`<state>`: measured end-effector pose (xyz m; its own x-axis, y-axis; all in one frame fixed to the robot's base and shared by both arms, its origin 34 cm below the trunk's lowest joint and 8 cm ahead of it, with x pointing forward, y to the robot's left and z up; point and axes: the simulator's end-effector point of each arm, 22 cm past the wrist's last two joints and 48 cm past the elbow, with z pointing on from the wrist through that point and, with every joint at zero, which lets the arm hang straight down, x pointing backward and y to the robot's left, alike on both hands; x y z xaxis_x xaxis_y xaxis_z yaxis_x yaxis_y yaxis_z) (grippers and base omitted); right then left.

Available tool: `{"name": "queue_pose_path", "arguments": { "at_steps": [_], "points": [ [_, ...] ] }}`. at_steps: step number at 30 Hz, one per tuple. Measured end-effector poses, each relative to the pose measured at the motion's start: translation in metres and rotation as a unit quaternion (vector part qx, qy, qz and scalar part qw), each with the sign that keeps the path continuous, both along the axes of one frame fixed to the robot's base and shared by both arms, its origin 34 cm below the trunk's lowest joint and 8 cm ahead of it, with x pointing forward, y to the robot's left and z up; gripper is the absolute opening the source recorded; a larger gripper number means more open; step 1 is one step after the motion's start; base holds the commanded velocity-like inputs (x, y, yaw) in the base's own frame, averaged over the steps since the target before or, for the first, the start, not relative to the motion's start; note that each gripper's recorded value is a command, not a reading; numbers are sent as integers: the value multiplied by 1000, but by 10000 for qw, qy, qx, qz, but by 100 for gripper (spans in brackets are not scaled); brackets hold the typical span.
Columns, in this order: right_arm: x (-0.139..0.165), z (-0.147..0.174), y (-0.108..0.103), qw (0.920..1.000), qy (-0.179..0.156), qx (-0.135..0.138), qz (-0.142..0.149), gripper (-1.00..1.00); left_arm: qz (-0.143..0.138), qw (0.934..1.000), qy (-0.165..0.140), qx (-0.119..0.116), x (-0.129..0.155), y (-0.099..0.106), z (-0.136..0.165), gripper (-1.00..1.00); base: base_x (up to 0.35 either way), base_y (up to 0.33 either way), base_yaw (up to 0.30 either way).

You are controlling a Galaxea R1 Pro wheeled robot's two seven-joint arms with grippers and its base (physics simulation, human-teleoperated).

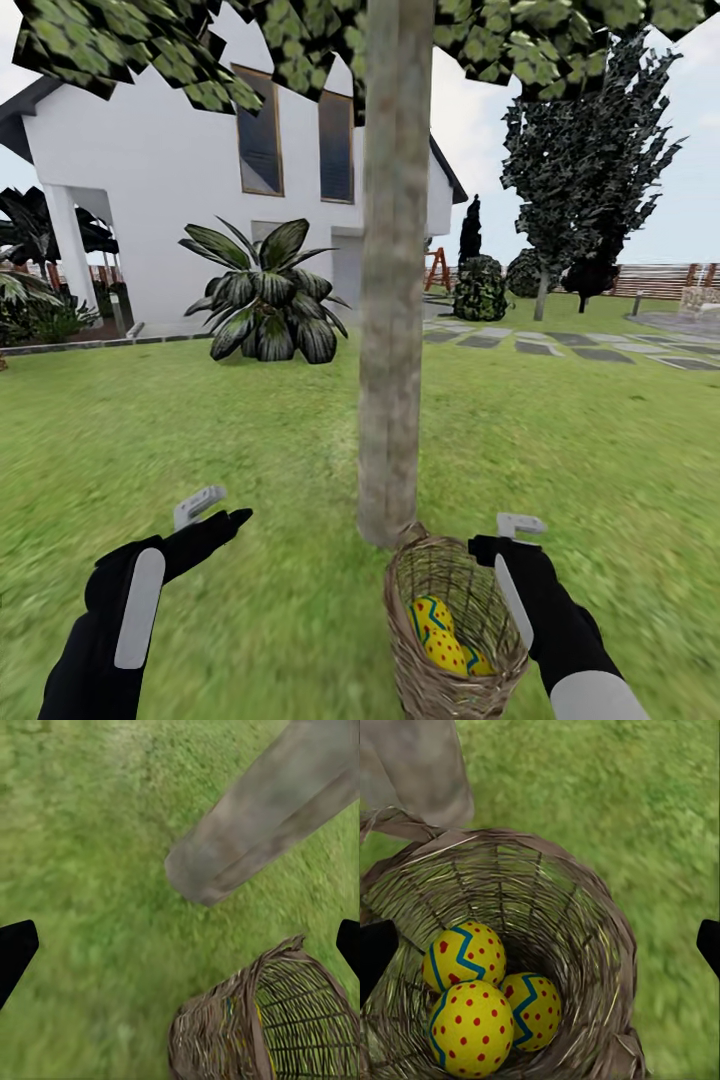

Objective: Take the three Easter eggs out of the wicker basket on the lawn in the garden, then place them on the lawn next to a single tree (choose any tree) so that all three eggs are next to the same tree and none are left in the basket.

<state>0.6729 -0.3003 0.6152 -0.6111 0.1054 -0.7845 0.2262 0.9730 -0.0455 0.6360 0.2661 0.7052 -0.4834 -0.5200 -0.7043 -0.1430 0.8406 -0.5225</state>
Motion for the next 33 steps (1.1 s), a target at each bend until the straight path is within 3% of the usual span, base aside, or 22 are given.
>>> {"name": "queue_pose_path", "arguments": {
  "at_steps": [11,17,19,25,33],
  "points": [
    [-3,-10,2,9999,119,-23,43,100,-3,10000,10,-3,0,0,-1,100,146,276,0],
    [-25,-58,7,9966,819,-1,94,100,-40,10000,15,21,0,-4,-1,100,15,31,0],
    [-45,-86,10,9907,1355,15,119,100,-48,10000,20,27,0,-4,-1,100,1,2,0],
    [-65,-123,14,9810,1931,47,169,100,-53,10000,18,25,1,-5,-1,100,0,0,0],
    [-65,-126,12,9785,2054,46,171,100,-60,10000,3,33,1,-5,0,100,0,0,0]
  ]
}}
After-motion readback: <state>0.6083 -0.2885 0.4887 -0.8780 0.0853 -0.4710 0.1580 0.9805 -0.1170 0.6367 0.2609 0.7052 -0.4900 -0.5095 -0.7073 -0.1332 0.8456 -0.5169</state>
